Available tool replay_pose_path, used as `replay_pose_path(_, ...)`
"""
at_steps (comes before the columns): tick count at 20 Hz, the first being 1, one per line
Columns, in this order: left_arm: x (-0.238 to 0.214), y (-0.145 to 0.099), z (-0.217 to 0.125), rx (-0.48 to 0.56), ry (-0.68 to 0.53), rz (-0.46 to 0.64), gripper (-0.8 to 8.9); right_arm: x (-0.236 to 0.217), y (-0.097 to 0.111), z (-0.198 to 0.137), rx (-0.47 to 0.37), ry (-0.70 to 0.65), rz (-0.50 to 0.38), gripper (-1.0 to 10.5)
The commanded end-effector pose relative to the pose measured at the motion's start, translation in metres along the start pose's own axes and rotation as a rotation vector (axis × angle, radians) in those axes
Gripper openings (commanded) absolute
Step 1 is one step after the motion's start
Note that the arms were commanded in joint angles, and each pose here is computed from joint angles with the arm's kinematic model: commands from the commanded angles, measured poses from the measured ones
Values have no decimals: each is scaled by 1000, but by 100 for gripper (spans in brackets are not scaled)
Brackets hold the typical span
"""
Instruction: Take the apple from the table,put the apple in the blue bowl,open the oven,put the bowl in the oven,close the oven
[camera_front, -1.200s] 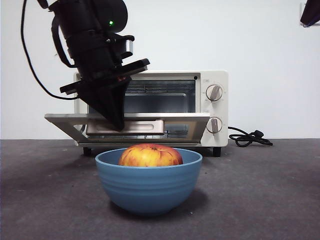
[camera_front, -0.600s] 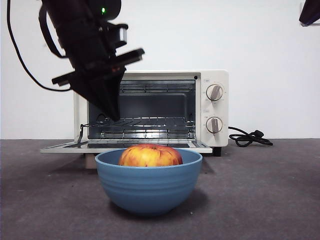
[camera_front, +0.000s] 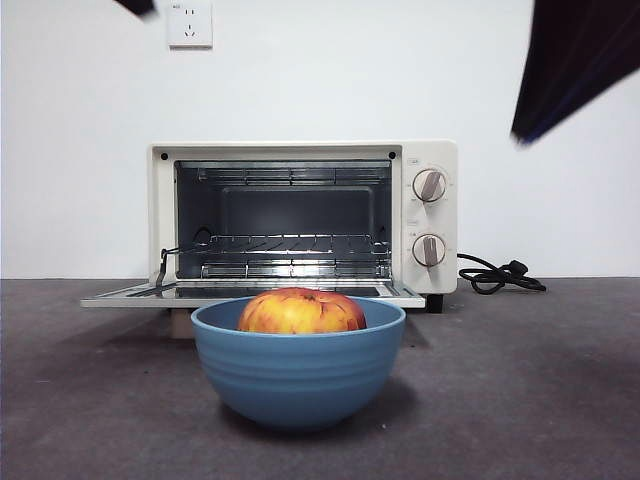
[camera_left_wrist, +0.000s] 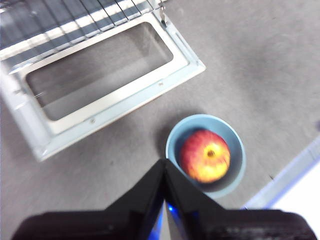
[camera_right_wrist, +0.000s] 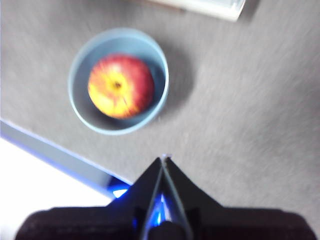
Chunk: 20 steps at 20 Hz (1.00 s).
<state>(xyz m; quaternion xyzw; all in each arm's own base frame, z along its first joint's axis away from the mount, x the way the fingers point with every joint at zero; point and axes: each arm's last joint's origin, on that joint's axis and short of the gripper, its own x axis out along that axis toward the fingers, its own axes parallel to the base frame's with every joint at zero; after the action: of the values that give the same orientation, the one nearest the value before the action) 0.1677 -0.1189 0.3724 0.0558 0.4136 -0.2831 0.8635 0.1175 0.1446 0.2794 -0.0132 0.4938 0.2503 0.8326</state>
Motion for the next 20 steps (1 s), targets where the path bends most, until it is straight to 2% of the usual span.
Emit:
replay_pose_path(1,-21,-1,-12,-2,-34,-3,-6,21,-1,7,-18,59,40,2)
replay_pose_path(4,-49,-1,-26,-2,-87,-9,-5,45,-6,24,14,63,99,10)
replay_pose_path(5,-56,-1,-30,-4,-101,-11,-5,51,-9,28,34,63,107,62)
replay_pose_path(7,-67,-1,-38,-19,-122,-15,-5,63,-14,34,60,66,88,236)
replay_pose_path(8,-71,-1,-41,-26,-131,-17,-5,69,-17,36,67,72,79,249)
replay_pose_path(14,-81,-1,-47,-52,-154,-23,-5,97,-16,57,34,145,42,249)
replay_pose_path(20,-80,-1,-51,-55,-118,-18,-5,123,-12,75,3,226,1,249)
